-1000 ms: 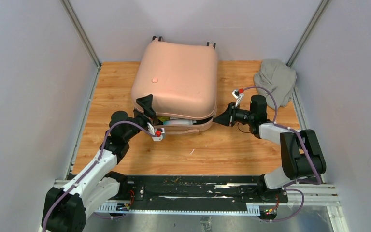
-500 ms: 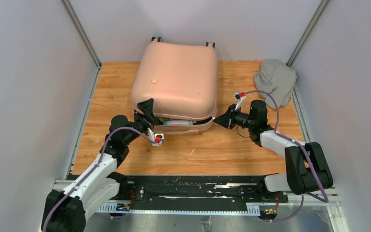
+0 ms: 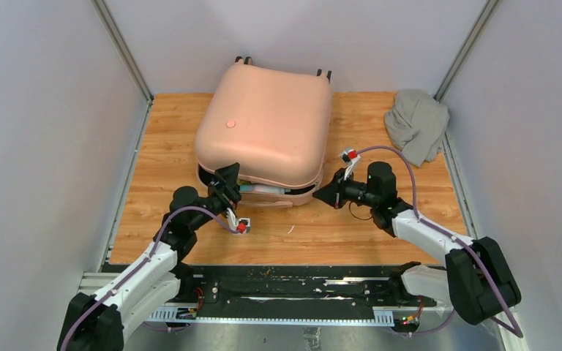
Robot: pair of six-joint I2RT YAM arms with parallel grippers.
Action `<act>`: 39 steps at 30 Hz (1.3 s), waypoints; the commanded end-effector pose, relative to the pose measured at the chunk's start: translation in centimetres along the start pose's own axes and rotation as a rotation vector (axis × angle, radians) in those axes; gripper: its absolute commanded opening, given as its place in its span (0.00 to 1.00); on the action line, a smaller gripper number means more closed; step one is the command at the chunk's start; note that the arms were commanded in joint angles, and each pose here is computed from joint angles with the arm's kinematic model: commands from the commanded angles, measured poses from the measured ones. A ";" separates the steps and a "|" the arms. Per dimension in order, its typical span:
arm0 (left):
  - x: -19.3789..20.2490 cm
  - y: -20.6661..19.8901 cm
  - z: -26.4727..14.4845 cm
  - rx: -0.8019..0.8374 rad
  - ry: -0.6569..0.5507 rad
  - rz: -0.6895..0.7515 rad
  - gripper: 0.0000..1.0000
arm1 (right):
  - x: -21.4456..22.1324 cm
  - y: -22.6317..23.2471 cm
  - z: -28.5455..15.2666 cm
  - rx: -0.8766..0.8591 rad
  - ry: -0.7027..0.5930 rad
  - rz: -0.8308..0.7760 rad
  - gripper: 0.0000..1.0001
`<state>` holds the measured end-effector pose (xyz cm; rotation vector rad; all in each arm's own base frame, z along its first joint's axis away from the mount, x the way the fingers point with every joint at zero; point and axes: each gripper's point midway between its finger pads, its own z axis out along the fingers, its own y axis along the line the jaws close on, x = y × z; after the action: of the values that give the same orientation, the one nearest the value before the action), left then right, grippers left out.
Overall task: Pack the luggage
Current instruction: Zip the luggage at the corner of the board.
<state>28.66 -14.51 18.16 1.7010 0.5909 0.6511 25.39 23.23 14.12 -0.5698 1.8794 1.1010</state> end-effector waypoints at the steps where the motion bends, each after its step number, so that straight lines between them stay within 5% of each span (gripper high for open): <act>1: -0.9 0.3 0.0 -0.025 -0.017 0.010 1.00 | 1.5 2.5 0.2 -0.073 0.053 0.014 0.02; 6: -1.6 0.0 -0.4 -0.032 -0.015 0.000 0.93 | 1.9 1.3 0.3 0.001 0.069 0.043 0.08; 16: 1.6 3.0 -1.3 -0.102 0.140 -0.132 1.00 | 0.4 -2.9 -2.8 0.287 0.003 0.034 0.57; 35: 4.7 11.3 0.2 -0.263 0.185 -0.295 1.00 | 0.8 -2.1 -1.9 0.193 0.014 0.024 0.62; 39: 5.6 12.1 -0.5 -0.281 0.231 -0.451 1.00 | 1.0 -2.1 -2.0 0.199 0.022 0.029 0.62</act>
<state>32.50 -13.80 28.17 1.3229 0.8643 0.6200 25.42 20.59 12.51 -0.4230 2.0152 0.9150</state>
